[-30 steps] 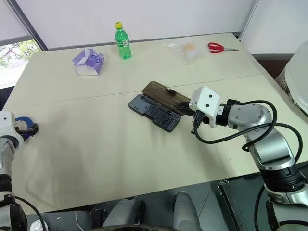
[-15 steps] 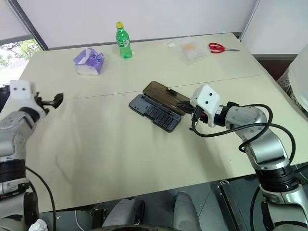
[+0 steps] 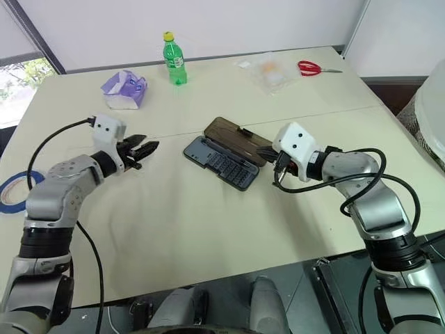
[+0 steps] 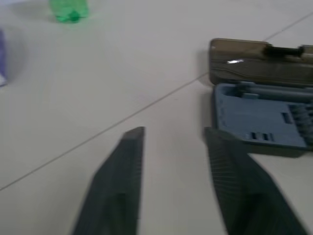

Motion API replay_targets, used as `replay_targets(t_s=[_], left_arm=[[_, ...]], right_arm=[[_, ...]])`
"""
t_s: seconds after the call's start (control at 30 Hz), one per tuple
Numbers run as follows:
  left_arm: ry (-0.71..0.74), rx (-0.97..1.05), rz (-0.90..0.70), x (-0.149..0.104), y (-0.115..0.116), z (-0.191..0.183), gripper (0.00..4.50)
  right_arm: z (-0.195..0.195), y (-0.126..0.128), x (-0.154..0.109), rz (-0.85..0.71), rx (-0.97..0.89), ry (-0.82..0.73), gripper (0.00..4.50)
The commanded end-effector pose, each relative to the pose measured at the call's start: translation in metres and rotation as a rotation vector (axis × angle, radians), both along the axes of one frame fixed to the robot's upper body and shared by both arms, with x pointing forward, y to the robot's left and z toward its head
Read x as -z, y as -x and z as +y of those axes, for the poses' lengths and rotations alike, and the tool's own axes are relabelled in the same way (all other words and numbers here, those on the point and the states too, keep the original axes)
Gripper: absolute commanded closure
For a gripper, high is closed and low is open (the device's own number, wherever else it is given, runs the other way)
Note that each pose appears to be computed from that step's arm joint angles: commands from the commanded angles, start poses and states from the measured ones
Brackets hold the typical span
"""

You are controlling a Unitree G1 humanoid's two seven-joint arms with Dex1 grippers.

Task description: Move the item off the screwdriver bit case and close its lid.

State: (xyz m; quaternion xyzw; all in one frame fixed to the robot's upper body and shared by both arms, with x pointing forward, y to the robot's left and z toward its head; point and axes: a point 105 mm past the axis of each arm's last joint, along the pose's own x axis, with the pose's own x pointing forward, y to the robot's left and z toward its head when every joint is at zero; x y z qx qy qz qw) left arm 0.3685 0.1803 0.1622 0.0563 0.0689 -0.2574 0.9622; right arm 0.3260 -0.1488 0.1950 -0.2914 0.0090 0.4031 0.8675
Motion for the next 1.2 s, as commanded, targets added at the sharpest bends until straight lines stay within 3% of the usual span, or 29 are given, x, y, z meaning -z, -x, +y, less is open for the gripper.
replay_targets(t_s=[0.03, 0.07, 0.2, 0.3, 0.5, 0.67, 0.83, 1.03, 1.2], left_arm=[[0.011, 0.093, -0.066, -0.016, 0.005, -0.018, 4.49], [0.014, 0.114, -0.061, -0.016, 0.006, -0.021, 4.5], [0.016, 0.182, -0.052, -0.013, 0.01, -0.038, 4.5], [0.006, 0.237, -0.031, -0.008, 0.013, -0.05, 4.5], [0.036, 0.274, -0.031, -0.011, 0.012, -0.07, 4.5], [0.042, 0.292, -0.037, -0.011, 0.004, -0.076, 4.5], [0.051, 0.254, -0.065, -0.016, -0.002, -0.07, 4.5], [0.057, 0.219, -0.069, -0.015, -0.003, -0.063, 4.5], [0.054, 0.199, -0.078, -0.017, -0.003, -0.06, 4.5]], right_arm=[[-0.02, -0.004, -0.012, -0.053, 0.094, 0.008, 3.95], [-0.022, -0.005, -0.014, -0.043, 0.113, -0.014, 3.65], [-0.033, -0.007, -0.016, -0.016, 0.182, -0.058, 1.53], [-0.05, -0.022, -0.011, 0.048, 0.344, -0.132, 0.04], [-0.069, -0.05, -0.007, 0.132, 0.609, -0.269, 0.04], [-0.051, -0.077, -0.008, 0.282, 0.749, -0.393, 0.04], [-0.011, -0.087, -0.005, 0.335, 0.742, -0.292, 0.04], [-0.003, -0.079, 0.019, 0.388, 0.771, -0.17, 0.04], [-0.006, -0.077, 0.031, 0.431, 0.813, -0.158, 0.04]])
